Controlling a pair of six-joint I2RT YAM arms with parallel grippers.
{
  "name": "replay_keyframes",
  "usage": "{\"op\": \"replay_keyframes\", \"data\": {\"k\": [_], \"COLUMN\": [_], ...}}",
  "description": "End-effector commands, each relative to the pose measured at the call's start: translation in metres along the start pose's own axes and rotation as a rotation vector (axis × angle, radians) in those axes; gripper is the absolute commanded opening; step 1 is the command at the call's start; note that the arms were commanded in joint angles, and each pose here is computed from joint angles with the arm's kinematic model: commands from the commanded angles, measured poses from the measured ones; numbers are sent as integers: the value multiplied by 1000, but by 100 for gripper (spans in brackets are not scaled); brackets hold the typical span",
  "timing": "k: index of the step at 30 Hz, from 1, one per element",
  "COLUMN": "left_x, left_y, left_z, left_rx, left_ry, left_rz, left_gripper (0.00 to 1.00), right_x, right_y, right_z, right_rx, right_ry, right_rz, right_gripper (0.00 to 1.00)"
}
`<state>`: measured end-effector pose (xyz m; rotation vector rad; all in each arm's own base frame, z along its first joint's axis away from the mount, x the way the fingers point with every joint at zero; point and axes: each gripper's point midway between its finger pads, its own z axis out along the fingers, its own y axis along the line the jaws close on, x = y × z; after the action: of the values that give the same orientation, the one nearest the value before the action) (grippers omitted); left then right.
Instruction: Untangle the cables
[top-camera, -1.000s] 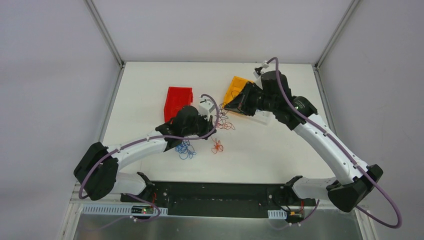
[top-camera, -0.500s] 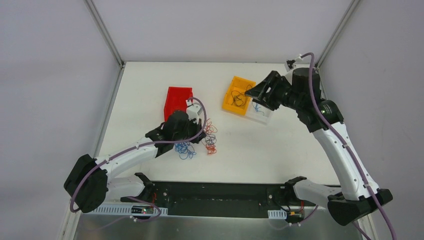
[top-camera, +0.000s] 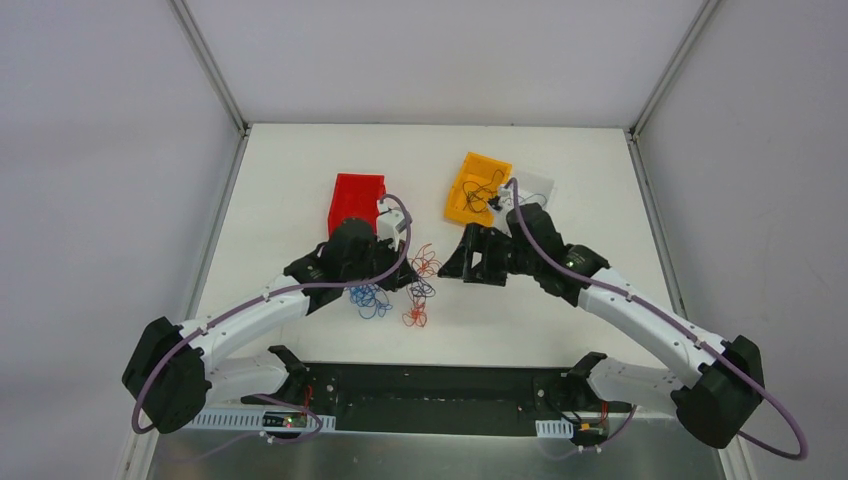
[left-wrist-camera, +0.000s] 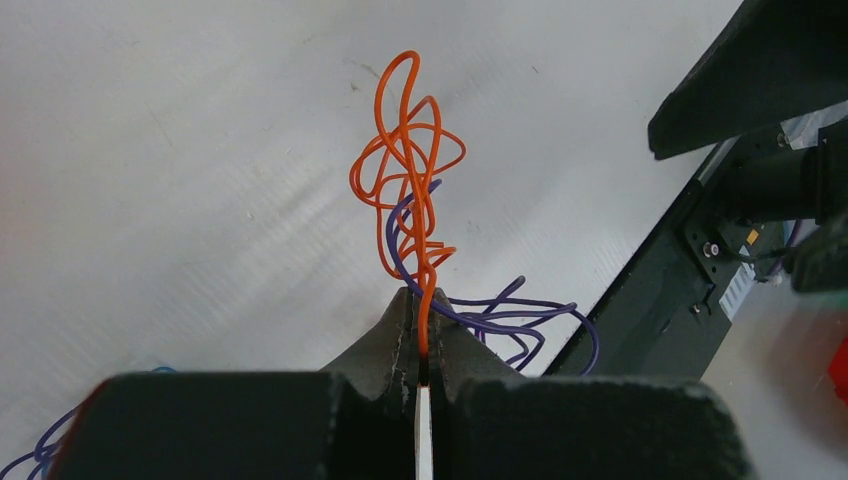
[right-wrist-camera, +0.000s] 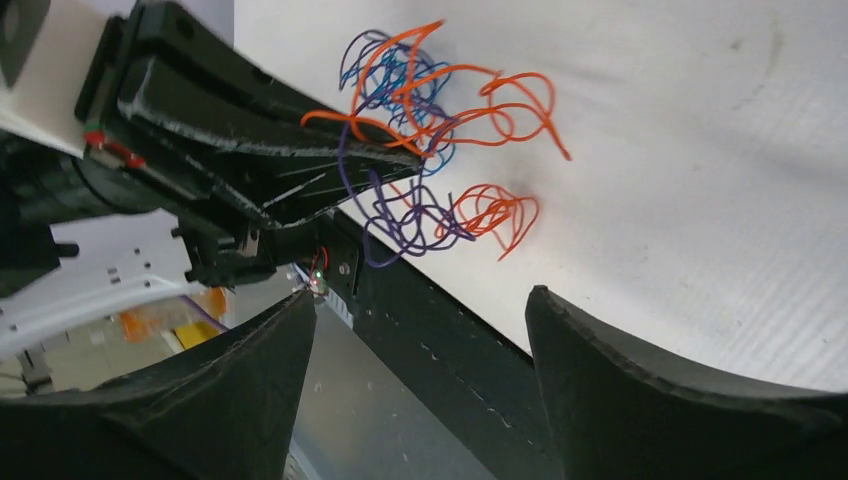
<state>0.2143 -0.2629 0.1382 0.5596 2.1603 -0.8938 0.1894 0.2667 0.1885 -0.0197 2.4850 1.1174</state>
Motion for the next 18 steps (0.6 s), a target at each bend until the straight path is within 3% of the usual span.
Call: {"op": "replay_keyframes", "data": {"k": [1, 8, 18], "left_x": [-24, -26, -34], "left_y": [-19, -27, -36], "left_z": [-10, -13, -21], "left_rx": [56, 85, 117], "left_ry": [-51, -48, -67], "left_rz": [1, -17, -26], "left_gripper": [0, 0, 0], "right_x": [-2, 19, 30], "right_y": [34, 40, 38], "right_z": [7, 38, 71], "right_rx": [-143, -125, -44], "right_ry": [-75, -44, -33], "right_rz": [-213, -365, -440], "right_gripper": [81, 83, 70]}}
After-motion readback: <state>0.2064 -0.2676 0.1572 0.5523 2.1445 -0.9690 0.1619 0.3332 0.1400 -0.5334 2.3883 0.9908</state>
